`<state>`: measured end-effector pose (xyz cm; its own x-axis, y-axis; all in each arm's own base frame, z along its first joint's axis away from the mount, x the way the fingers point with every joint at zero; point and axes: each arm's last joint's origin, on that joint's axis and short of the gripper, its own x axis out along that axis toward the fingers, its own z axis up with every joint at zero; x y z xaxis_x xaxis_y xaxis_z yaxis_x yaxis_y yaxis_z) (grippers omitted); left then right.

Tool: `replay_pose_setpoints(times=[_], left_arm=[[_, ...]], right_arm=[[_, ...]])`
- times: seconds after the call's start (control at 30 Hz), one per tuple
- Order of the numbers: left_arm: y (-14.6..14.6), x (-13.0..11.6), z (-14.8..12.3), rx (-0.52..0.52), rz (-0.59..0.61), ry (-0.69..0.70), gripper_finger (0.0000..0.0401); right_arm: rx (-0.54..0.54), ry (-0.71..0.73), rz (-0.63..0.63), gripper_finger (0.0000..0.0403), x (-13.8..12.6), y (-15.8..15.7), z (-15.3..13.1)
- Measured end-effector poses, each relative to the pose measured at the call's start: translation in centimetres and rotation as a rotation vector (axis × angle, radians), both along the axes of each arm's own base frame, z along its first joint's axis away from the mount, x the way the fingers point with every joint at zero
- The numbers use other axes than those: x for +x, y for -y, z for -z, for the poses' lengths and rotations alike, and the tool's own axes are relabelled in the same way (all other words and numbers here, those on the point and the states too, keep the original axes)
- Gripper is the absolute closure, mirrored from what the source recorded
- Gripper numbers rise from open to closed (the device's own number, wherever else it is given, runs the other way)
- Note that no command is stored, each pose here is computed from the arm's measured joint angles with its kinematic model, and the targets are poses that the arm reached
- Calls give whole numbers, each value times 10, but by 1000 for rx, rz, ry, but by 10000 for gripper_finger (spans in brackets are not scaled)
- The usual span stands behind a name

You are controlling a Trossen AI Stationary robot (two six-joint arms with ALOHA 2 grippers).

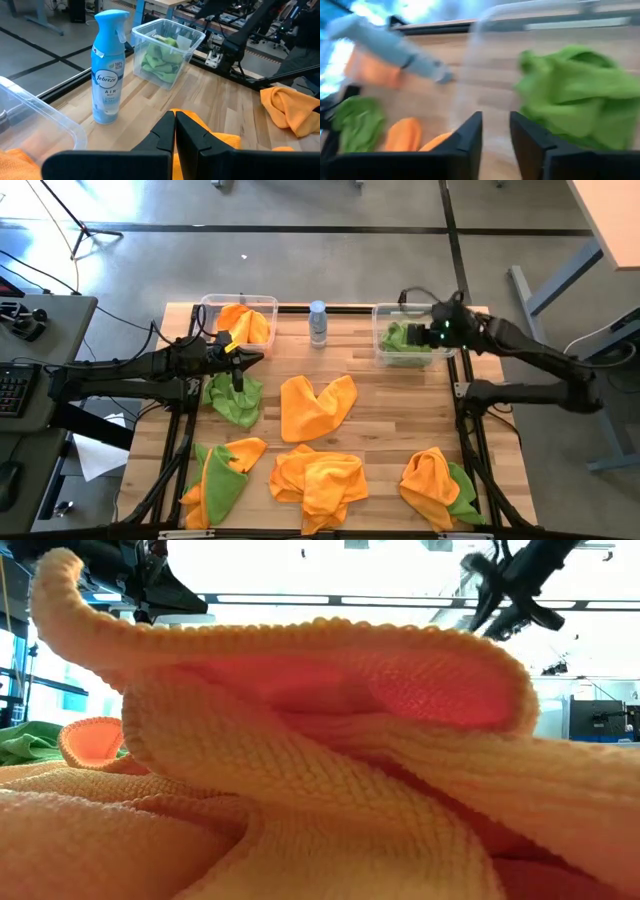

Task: Sort microfiber towel by color & place in baskets
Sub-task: Put the orange towel into the left transparent bin

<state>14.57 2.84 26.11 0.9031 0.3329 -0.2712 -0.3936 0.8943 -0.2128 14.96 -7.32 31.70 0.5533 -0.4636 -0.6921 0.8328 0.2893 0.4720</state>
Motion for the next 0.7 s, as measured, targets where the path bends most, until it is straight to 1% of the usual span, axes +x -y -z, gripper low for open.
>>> replay_pose_setpoints(times=[0.1, 0.13, 0.3, 0.37, 0.43, 0.5, 0.57, 0.7], left_arm=[[0, 0, 0, 0, 0, 0, 401], [0, 0, 0, 0, 0, 0, 401], [0, 0, 0, 0, 0, 0, 401], [0, 0, 0, 0, 0, 0, 401], [0, 0, 0, 0, 0, 0, 401], [0, 0, 0, 0, 0, 0, 401], [0, 0, 0, 0, 0, 0, 401], [0, 0, 0, 0, 0, 0, 397]], right_arm=[[-67, 44, -82, 385, 17, -24, -3], [-102, 66, -109, 393, 24, -33, -5], [-250, 147, -214, 389, 54, -73, -6], [-296, 135, -294, 398, 64, -89, -3], [-342, 91, -396, 400, 71, -102, 3], [-365, 45, -485, 396, 76, -114, 10], [-363, 14, -541, 395, 80, -123, 17], [-292, 9, -547, 401, 87, -134, 27]])
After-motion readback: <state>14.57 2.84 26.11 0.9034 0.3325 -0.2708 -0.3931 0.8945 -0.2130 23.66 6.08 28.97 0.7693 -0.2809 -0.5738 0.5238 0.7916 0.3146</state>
